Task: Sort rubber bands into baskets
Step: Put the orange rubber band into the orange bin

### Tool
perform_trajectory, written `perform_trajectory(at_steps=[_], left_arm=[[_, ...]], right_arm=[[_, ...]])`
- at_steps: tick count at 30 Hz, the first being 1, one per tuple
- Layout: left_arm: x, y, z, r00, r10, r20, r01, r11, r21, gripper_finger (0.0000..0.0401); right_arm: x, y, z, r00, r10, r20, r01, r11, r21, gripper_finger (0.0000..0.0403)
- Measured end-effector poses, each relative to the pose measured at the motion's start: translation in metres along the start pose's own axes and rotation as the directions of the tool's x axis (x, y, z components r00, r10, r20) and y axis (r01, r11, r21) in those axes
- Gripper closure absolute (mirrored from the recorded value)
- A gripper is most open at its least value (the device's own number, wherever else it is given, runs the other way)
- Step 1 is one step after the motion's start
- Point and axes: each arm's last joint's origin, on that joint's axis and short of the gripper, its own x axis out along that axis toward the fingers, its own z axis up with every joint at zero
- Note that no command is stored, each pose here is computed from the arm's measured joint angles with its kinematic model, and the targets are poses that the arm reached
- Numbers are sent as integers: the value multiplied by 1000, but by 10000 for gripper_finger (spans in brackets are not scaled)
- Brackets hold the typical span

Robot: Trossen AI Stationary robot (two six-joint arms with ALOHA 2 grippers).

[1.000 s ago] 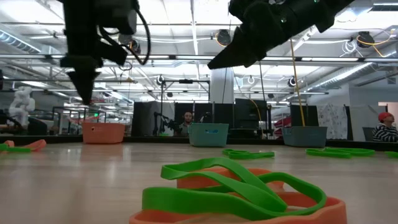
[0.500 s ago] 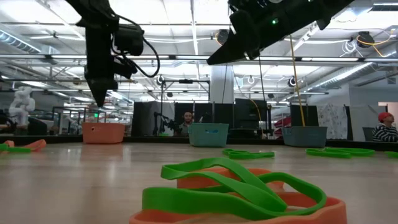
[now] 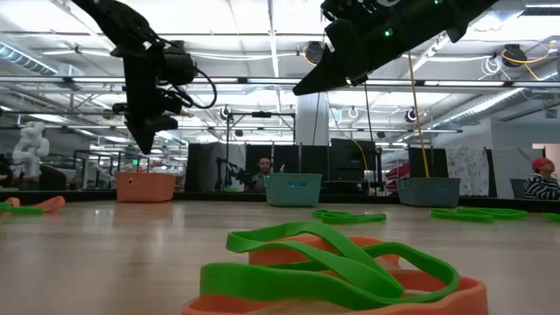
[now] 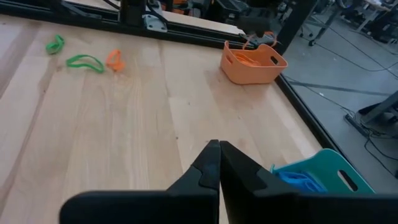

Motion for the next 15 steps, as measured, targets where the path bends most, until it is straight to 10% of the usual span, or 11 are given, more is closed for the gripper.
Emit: perform_trajectory(at_steps=[15], left_arm=[[23,0,5,998,13,-56,-15,999,-44,367]], right_arm=[[0,2,0,999,53,2,-53,999,-1,403]])
